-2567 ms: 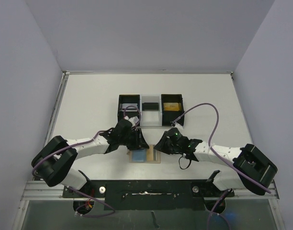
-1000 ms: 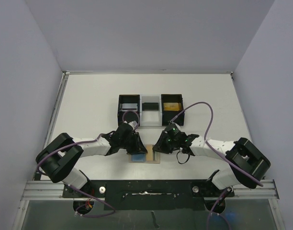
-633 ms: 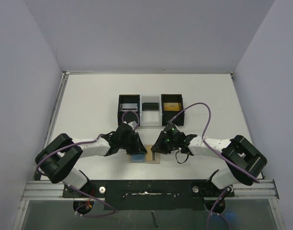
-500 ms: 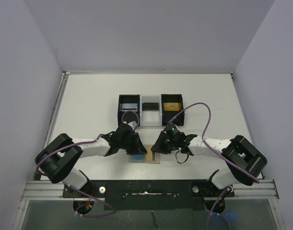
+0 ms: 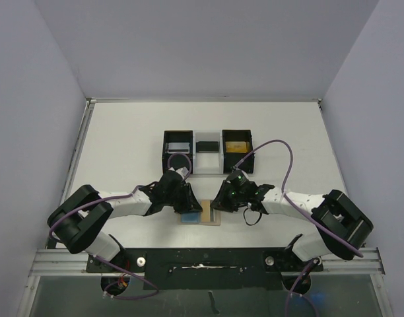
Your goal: Take the credit cards out of the card holder
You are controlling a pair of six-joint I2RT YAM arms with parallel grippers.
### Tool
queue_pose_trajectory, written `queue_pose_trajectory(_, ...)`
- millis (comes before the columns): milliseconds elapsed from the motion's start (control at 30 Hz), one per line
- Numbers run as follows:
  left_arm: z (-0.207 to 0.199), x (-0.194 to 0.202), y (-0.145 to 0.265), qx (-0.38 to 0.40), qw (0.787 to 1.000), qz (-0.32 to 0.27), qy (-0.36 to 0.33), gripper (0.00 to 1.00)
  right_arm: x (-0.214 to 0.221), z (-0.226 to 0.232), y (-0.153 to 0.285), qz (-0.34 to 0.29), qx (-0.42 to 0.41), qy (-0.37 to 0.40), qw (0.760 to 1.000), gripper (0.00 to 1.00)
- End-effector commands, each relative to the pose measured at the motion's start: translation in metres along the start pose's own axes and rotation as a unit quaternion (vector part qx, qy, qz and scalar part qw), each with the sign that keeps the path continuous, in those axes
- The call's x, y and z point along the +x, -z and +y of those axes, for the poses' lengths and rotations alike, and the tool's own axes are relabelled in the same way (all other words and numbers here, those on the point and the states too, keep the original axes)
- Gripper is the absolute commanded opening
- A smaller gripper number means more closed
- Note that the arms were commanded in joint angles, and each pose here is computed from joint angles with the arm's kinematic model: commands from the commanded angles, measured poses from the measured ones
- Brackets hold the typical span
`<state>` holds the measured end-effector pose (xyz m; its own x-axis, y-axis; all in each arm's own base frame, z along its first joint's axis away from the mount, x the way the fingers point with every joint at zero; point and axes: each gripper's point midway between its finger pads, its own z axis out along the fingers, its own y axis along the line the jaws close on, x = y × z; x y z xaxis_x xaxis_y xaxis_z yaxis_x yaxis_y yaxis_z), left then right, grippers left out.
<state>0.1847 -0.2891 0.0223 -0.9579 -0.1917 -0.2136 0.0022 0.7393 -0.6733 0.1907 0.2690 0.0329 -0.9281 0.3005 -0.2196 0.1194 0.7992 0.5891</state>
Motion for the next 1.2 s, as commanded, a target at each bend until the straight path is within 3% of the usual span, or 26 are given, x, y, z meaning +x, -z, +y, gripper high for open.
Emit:
queue_pose_trajectory(0,0.001,0.000,0.003,-0.002,1.000,-0.007,-0.015,0.21,-0.002,0.009,-0.004,0.000,-0.012,0.001,1.000,0.21)
queue_pose_trajectory(500,-0.001,-0.001,0.004,0.003,1.000,-0.011,-0.015,0.20,0.001,0.012,-0.011,0.015,-0.017,0.009,1.000,0.22)
queue_pose_trajectory(767,-0.013,-0.007,0.007,0.028,0.999,-0.024,0.001,0.00,0.006,0.004,-0.012,0.019,-0.008,-0.001,1.000,0.21)
queue_pose_trajectory(1167,-0.005,-0.011,0.019,0.008,0.999,-0.044,0.003,0.00,0.001,0.001,-0.012,0.014,0.010,0.006,1.000,0.21)
